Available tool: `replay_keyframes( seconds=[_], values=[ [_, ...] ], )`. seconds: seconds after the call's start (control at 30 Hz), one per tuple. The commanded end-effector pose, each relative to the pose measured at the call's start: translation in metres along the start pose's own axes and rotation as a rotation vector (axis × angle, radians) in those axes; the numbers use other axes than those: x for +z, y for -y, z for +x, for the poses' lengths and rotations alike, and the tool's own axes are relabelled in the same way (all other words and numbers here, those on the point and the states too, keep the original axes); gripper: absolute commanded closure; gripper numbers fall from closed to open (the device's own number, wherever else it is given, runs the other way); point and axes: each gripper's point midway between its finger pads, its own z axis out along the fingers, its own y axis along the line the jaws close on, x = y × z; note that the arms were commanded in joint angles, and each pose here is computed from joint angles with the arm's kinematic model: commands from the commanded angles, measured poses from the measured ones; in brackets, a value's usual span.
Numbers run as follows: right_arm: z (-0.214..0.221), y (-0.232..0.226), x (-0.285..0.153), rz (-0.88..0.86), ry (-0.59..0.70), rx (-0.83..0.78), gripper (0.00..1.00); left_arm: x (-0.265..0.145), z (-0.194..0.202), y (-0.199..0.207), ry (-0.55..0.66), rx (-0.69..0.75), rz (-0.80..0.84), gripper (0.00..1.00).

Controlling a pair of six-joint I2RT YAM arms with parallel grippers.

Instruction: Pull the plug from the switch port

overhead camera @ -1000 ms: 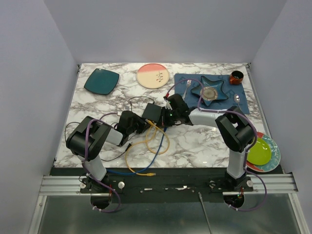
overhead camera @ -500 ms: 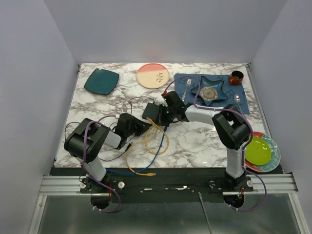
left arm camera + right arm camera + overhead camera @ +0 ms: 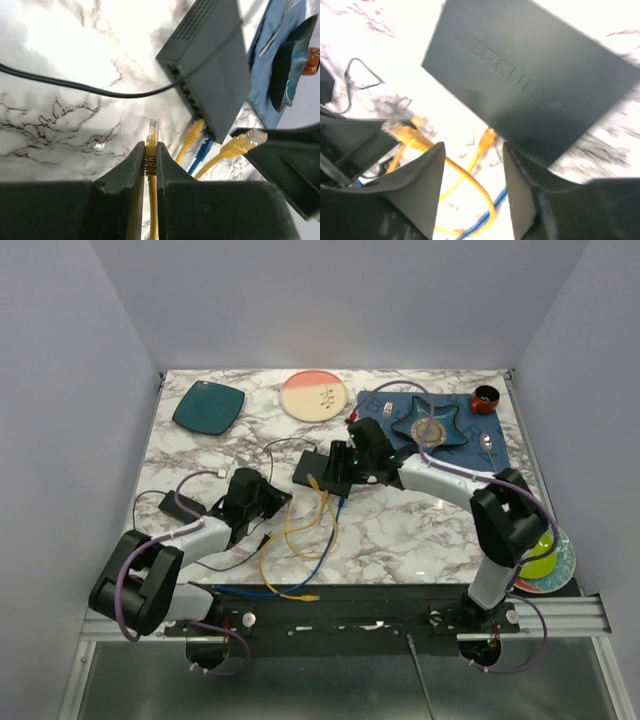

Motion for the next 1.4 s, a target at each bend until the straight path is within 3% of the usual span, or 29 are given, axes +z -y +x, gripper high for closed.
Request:
replay_keyframes(
  seconds=[0.0,0.27,0.47,0.57,0.73,0.93,1.03,1.2,1.37],
  values=[
    [-0.02,0.014,-0.041,0.108,0.104,-0.059,0.33,-0.027,-0.036,0.0,0.132,0.122,-0.115,1.0],
    [0.008,0.034,-0.072,0.118,0.133,-0.06,0.33,-0.071,-0.078,0.014,0.309,0.202,-0.156,1.0],
    [0.018,-0.016,-0.088,-0.135,0.114,-0.121,0.35,-0.085,-0.094,0.026,0.34,0.284,-0.197,1.0],
    [0.016,-0.034,-0.098,-0.182,0.138,-0.154,0.35,-0.108,-0.121,0.04,0.453,0.332,-0.222,1.0],
    [0.007,-0.043,-0.112,-0.203,0.181,-0.171,0.35,-0.163,-0.17,0.095,0.645,0.373,-0.175,1.0],
    [-0.004,-0.071,-0.132,-0.312,0.213,-0.214,0.34,-0.201,-0.197,0.15,0.745,0.428,-0.096,1.0],
    [-0.005,-0.09,-0.139,-0.383,0.214,-0.252,0.34,-0.195,-0.193,0.167,0.693,0.483,-0.053,1.0],
    [-0.005,-0.126,-0.142,-0.466,0.213,-0.33,0.32,-0.16,-0.143,0.177,0.452,0.493,0.123,1.0],
    [-0.003,-0.159,-0.135,-0.494,0.23,-0.387,0.27,-0.154,-0.104,0.189,0.276,0.458,0.27,1.0]
  ],
)
